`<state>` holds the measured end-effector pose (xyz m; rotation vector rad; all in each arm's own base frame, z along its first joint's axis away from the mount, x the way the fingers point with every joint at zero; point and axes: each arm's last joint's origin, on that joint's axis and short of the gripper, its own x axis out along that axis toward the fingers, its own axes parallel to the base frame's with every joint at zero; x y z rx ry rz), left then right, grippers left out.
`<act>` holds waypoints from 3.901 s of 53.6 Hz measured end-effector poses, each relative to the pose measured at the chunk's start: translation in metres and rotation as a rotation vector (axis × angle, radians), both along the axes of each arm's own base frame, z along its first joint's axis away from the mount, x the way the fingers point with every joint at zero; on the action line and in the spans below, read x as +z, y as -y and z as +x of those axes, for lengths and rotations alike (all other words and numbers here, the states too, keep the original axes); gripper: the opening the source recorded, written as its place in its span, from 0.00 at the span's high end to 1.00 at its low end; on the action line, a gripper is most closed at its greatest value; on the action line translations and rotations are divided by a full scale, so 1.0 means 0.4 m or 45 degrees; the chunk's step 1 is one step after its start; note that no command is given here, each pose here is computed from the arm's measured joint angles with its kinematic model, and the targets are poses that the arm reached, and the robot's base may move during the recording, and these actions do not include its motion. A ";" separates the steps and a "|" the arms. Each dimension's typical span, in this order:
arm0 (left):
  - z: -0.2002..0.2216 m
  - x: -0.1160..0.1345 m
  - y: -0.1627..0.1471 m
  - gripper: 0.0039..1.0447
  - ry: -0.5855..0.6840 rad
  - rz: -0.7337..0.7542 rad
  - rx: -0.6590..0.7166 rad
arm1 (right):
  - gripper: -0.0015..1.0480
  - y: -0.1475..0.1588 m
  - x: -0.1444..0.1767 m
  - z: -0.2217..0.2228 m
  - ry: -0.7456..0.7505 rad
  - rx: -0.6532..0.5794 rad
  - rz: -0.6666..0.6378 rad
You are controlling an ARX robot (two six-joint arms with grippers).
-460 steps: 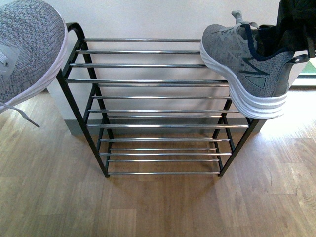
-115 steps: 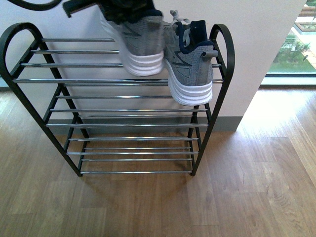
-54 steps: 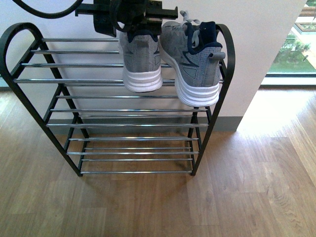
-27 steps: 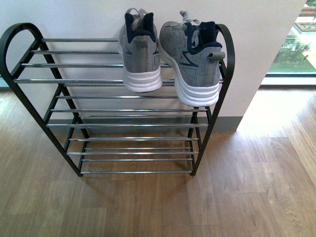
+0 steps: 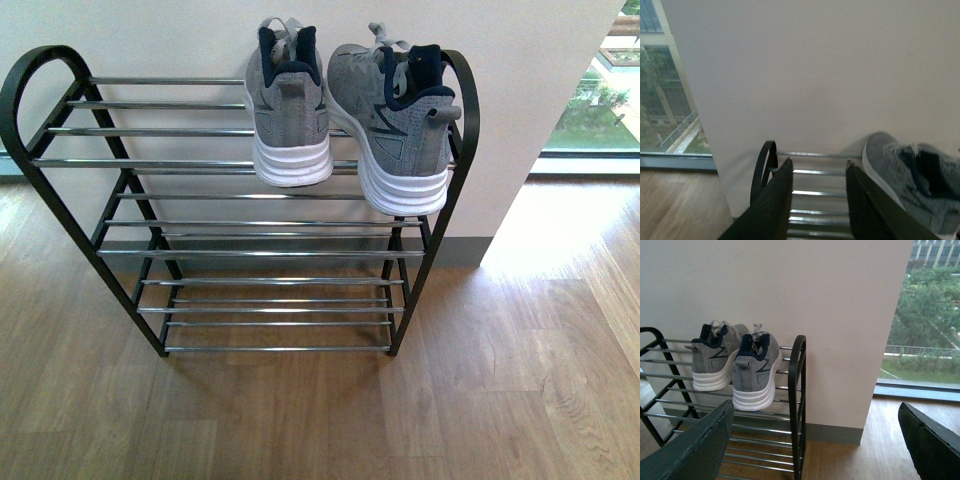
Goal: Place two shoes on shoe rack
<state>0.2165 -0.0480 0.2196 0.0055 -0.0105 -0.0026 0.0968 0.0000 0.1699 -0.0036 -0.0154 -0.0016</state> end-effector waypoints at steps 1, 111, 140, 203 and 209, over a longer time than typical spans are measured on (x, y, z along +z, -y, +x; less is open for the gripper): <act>-0.007 -0.011 -0.006 0.77 -0.013 0.002 0.000 | 0.09 0.000 0.000 0.000 0.000 0.000 0.000; -0.295 -0.131 -0.119 0.99 -0.017 -0.004 -0.002 | 0.09 0.000 0.000 0.000 0.000 -0.001 0.001; -0.297 -0.131 -0.119 0.58 -0.016 -0.005 0.002 | 0.09 0.000 0.000 0.000 0.000 0.003 0.000; -0.297 -0.131 -0.119 0.09 -0.016 -0.004 0.001 | 0.09 0.000 0.000 0.000 0.000 0.002 0.004; -0.297 -0.131 -0.119 0.09 -0.015 -0.004 -0.001 | 0.09 0.000 0.000 0.000 0.000 -0.002 0.004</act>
